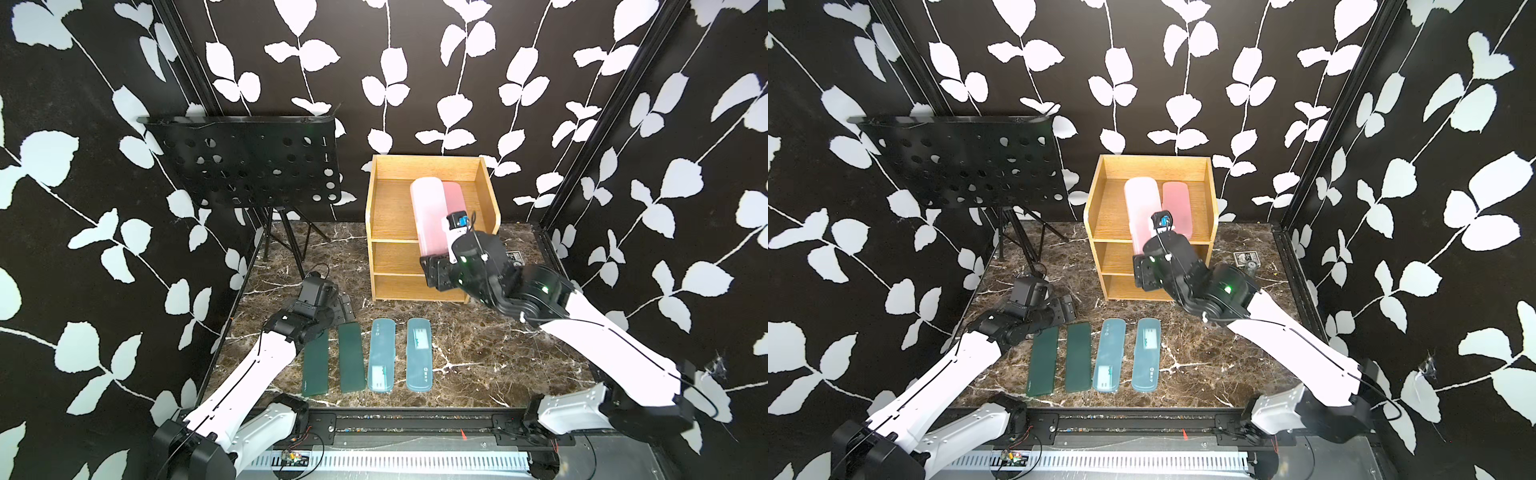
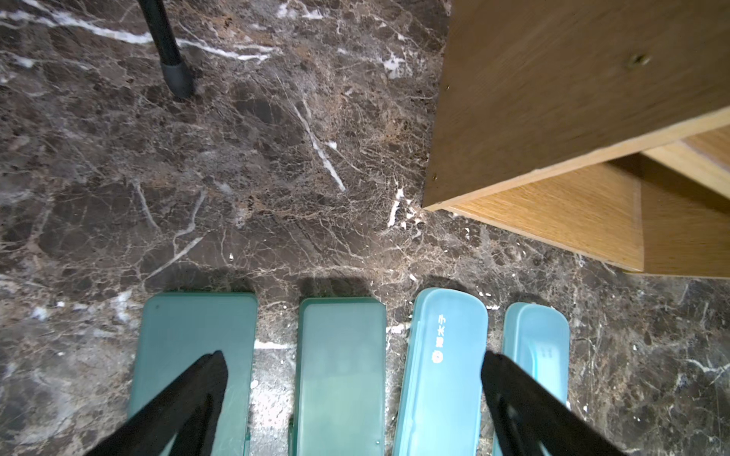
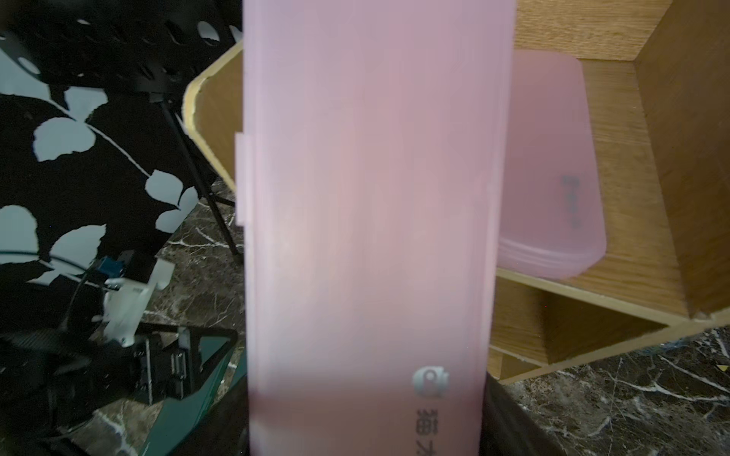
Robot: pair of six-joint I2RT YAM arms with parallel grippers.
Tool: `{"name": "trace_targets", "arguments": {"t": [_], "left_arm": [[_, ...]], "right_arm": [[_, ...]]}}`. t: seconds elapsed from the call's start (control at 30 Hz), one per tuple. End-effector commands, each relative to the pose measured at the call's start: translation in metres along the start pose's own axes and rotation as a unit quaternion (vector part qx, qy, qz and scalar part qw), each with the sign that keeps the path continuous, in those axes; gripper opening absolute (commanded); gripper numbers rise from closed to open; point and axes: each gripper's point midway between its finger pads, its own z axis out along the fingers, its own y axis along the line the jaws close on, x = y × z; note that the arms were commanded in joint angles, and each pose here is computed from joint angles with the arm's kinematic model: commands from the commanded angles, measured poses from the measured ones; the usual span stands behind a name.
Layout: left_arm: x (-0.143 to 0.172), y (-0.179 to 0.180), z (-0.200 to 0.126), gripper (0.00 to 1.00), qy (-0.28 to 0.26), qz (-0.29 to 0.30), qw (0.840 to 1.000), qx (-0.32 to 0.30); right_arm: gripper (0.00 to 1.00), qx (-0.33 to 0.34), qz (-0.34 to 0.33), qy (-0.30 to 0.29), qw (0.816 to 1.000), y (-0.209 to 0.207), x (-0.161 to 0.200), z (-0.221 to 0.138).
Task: Place the pencil cases on the shelf according to color
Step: Place the pencil case on the shelf.
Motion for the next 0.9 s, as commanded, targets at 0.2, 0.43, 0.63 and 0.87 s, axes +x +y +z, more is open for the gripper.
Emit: {"name": "trace_targets", "arguments": {"t": [0.2, 0.43, 0.63, 0.87], "left_arm": [[0.013, -0.01, 0.002, 0.99, 0.021, 0.024, 0.999, 0.035], [0.028, -0.006, 0.002, 0.99, 0.025, 0.025, 0.998, 0.048], [0.038, -0.006, 0.007, 0.99, 0.046, 0.028, 0.997, 0.053], [0.039, -0.011, 0.003, 0.99, 0.05, 0.038, 0.996, 0.064]], "right_arm": [[0.49, 0.007, 0.04, -0.015, 0.999, 0.003, -0.043, 0.048], [0.54, 0.023, 0.039, 0.013, 0.999, 0.002, -0.05, 0.083], [0.79, 0.043, 0.037, 0.037, 0.998, -0.004, -0.049, 0.105], [0.92, 0.029, 0.049, 0.012, 0.998, -0.004, -0.069, 0.101]]}}
